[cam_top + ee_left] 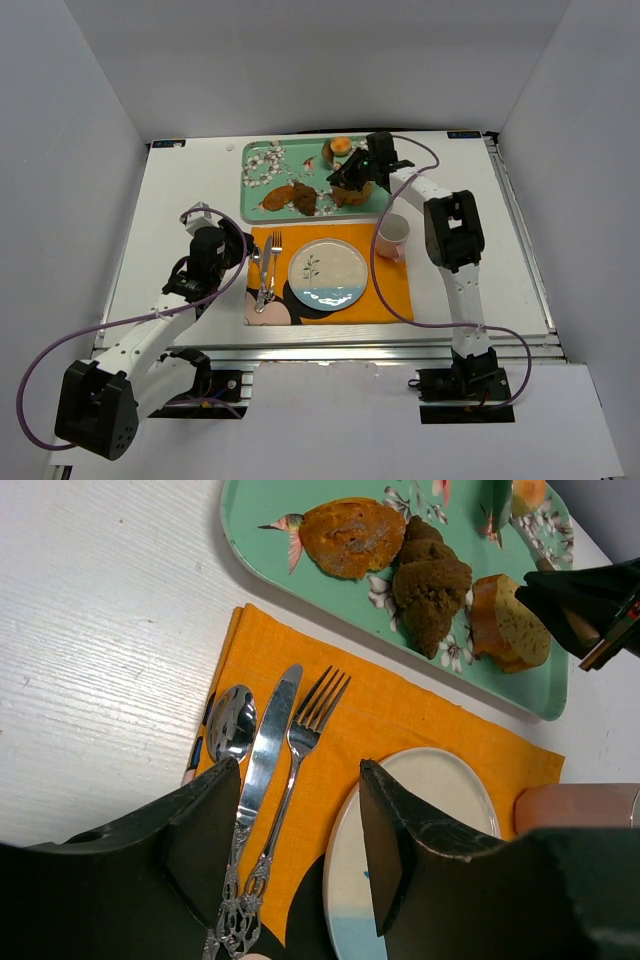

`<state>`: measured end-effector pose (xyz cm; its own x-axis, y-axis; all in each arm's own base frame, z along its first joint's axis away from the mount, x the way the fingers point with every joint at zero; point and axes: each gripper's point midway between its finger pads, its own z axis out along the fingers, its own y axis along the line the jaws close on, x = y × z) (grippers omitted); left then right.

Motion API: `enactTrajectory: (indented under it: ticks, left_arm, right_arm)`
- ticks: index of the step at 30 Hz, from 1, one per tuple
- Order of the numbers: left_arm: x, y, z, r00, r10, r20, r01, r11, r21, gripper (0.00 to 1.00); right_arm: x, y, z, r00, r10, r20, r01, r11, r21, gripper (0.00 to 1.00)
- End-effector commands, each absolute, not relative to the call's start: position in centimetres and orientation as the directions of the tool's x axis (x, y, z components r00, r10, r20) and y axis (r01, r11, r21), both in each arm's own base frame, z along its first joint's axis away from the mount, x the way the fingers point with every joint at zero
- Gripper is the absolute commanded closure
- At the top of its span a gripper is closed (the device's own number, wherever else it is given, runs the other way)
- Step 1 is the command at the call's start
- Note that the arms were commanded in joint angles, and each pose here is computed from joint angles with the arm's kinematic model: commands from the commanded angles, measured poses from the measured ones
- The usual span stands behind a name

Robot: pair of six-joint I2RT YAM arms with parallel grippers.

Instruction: Place the bread

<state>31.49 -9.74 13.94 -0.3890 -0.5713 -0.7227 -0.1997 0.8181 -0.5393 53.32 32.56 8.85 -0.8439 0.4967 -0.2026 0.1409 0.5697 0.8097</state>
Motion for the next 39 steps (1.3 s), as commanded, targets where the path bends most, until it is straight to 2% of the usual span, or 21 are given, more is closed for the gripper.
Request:
enactTrajectory:
  ticks: [1,22,39]
  left_arm:
    - [32.1,-10.1,16.3,-0.344,-0.589,-0.731,-0.159,0.804,-0.573,0.39]
    - [31.9,-10.1,17.2,-0.323,-0.598,-0.734,-0.141,0.797,-0.587,0.39]
    - [31.8,-9.9,17.4,-0.317,-0.598,-0.736,-0.142,0.797,-0.587,0.39]
  right_arm:
    - [53.9,31.1,14.6,-0.801,0.541,-0.256,0.089,0.531,0.843,1.0]
    - [53.0,24.6,13.1,-0.827,0.511,-0.237,0.123,0.575,0.809,1.0]
    - [51.6,24.3,12.2,-0.882,0.405,-0.243,0.06,0.607,0.792,1.0]
